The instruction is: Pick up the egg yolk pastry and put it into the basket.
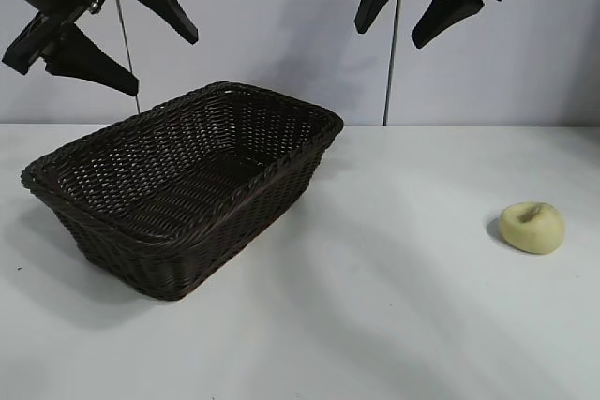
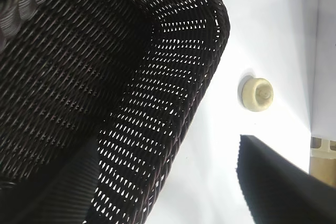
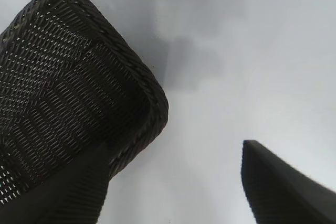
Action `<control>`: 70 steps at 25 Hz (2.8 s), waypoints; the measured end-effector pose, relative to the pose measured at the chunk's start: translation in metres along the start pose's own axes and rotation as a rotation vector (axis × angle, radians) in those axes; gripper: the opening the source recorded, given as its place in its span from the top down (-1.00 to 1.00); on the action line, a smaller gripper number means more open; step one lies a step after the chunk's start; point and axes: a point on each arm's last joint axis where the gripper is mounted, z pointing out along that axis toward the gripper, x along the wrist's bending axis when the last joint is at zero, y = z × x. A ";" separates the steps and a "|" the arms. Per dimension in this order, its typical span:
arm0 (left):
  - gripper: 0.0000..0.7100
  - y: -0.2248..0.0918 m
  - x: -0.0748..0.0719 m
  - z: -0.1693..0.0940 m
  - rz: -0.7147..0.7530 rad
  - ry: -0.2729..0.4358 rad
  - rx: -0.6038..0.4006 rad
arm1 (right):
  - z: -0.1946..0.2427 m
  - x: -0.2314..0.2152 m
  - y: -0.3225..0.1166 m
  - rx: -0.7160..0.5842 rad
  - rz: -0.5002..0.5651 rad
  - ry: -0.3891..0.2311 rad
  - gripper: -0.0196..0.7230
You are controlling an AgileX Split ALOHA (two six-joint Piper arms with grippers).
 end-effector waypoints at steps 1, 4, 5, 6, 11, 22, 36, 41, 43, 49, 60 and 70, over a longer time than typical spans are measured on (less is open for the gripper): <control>-0.50 0.000 0.000 0.000 0.000 0.000 0.000 | 0.000 0.000 0.000 0.000 0.000 0.000 -0.44; -0.50 0.000 0.000 0.000 0.000 0.000 0.000 | 0.000 0.000 0.000 0.000 0.000 0.000 -0.44; -0.50 0.000 0.000 0.000 0.000 0.000 0.000 | 0.000 0.000 0.000 0.000 0.000 0.000 -0.44; -0.50 0.000 0.000 0.000 0.000 0.000 -0.001 | 0.000 0.000 0.000 0.000 0.000 0.000 -0.44; -0.50 0.000 0.000 0.000 0.000 0.001 -0.004 | 0.000 0.000 0.000 0.000 0.000 0.000 -0.44; -0.50 -0.010 -0.001 -0.011 -0.105 0.061 0.076 | 0.000 -0.001 0.000 0.001 -0.004 -0.007 -0.44; -0.50 -0.060 0.031 -0.034 -0.340 0.323 0.049 | 0.000 -0.001 0.000 0.001 -0.005 -0.008 -0.44; -0.50 -0.078 0.050 -0.015 -0.476 0.334 -0.019 | 0.000 -0.001 0.000 0.003 -0.005 -0.009 -0.44; -0.50 -0.084 0.049 -0.008 -0.497 0.328 -0.040 | 0.000 -0.001 0.000 0.003 -0.005 -0.009 -0.44; -0.50 -0.088 0.049 0.015 -0.563 0.319 -0.084 | 0.000 -0.001 0.000 0.003 -0.005 -0.009 -0.44; -0.44 -0.084 0.072 0.050 -0.615 0.354 -0.115 | 0.000 -0.001 -0.002 0.017 -0.007 -0.012 -0.44; 0.72 -0.084 0.073 0.051 -0.645 0.353 -0.119 | 0.000 -0.002 -0.002 0.017 -0.011 -0.018 -0.44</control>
